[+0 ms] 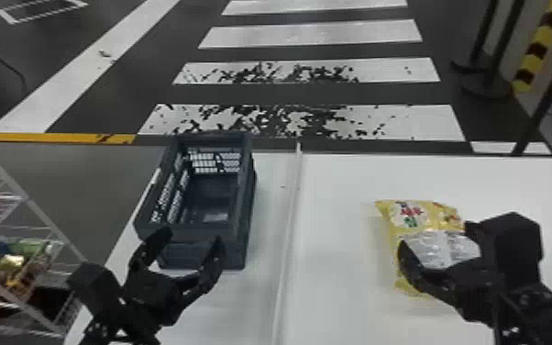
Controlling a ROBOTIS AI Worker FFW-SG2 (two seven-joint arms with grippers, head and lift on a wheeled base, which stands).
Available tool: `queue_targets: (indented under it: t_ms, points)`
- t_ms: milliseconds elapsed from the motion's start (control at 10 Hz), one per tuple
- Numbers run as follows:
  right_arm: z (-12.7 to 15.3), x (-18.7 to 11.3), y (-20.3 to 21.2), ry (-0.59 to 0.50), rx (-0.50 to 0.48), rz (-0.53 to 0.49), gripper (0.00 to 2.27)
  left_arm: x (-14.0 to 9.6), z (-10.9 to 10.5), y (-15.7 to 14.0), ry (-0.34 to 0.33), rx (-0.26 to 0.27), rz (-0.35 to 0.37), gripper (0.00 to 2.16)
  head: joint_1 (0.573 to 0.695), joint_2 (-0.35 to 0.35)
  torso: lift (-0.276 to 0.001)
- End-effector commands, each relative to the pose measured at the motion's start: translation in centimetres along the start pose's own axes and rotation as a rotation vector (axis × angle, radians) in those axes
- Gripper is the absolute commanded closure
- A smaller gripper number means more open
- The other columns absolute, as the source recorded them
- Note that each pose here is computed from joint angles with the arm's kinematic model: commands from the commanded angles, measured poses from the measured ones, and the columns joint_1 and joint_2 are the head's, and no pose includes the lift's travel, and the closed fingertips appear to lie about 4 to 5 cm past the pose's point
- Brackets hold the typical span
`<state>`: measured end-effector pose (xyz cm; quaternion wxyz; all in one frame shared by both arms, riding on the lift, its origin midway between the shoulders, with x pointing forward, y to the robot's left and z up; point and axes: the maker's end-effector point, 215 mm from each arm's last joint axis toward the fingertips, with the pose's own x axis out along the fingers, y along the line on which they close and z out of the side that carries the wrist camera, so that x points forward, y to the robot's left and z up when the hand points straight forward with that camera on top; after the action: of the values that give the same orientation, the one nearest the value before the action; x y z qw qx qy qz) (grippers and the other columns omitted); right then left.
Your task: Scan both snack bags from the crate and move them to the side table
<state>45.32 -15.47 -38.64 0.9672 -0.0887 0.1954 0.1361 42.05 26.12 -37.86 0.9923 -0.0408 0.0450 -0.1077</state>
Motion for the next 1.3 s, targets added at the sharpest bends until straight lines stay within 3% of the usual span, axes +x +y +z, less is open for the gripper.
queue_targets:
  t_ms: [0,100,400,600,1200]
  points:
    - [1.0,0.5,-1.4,-0.020,0.095,0.009,0.06,0.0,-0.1,0.0,0.001,-0.001,0.000,0.04,0.695,0.139,-0.099]
    - [1.0,0.9,-1.9,-0.024,0.157,0.033,0.12,0.0,0.0,-0.1,0.000,-0.001,-0.001,0.04,0.695,0.133,-0.099]
    - [0.5,2.5,-2.3,-0.014,0.219,0.065,0.77,0.0,-0.1,-0.2,0.001,-0.003,-0.003,0.04,0.695,0.114,-0.099]
    - [-0.2,3.8,-2.3,0.002,0.237,0.086,1.92,0.0,-0.1,-0.2,0.001,-0.005,-0.002,0.04,0.695,0.112,-0.099]
    - [-2.9,10.7,-4.1,0.053,0.268,0.116,2.24,0.0,-0.3,-0.1,0.003,-0.005,0.001,0.04,0.695,0.107,-0.099]
